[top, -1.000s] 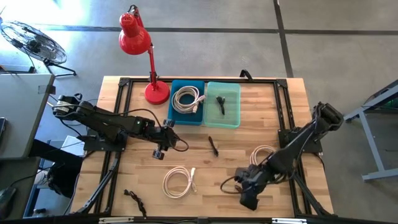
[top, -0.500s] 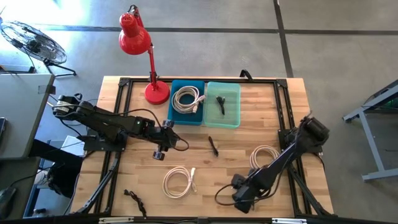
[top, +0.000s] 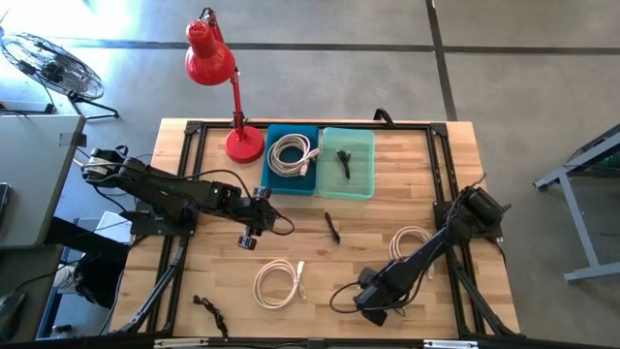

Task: Pick & Place USB Port
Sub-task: Put the black USB cable into the green bin

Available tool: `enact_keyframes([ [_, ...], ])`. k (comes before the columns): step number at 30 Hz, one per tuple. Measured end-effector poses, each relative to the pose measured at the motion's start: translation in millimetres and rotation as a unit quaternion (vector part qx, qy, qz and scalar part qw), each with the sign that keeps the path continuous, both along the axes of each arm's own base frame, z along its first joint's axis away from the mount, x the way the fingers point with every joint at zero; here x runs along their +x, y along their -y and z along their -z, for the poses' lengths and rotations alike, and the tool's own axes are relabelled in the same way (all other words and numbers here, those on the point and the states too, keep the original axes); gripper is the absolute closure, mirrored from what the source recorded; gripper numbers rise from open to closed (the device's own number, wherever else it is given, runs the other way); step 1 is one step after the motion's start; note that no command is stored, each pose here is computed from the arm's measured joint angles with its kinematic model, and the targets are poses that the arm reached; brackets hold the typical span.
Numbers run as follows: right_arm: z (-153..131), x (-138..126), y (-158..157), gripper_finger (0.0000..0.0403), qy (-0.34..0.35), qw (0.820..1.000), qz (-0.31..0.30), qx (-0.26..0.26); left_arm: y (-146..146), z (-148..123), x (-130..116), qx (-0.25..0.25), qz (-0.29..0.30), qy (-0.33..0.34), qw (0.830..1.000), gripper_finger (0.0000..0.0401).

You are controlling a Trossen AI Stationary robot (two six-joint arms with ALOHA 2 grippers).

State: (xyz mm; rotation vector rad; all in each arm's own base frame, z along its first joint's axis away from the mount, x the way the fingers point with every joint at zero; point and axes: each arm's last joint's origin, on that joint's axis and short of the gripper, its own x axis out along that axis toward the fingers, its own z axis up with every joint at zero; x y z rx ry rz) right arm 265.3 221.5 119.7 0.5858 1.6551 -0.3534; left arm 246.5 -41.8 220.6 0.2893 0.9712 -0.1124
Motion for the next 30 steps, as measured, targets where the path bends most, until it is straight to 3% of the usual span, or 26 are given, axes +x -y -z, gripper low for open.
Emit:
enact_keyframes([
  [7, -15, 5, 18, 0.0375, 0.009, 1.000, -0.016, -0.002, 0, 0, 0, -0.005, 0.004, -0.001, 1.000, 0.0265],
  [10, -30, 8, 33, 0.0375, 0.032, 0.999, -0.010, -0.028, 0, 0, 0, -0.005, 0.004, 0.000, 1.000, 0.0265],
  [18, -127, 14, 81, 0.0375, 0.108, 0.990, -0.021, -0.086, -1, 6, -3, -0.007, -0.015, -0.008, 1.000, 0.0265],
  [25, -220, 18, 151, 0.0375, 0.251, 0.951, -0.027, -0.178, -3, 22, -7, 0.010, -0.027, -0.007, 1.000, 0.0265],
  [30, -252, 23, 205, 0.0375, 0.292, 0.928, -0.040, -0.227, -3, 27, -11, 0.007, -0.023, -0.018, 1.000, 0.0265],
])
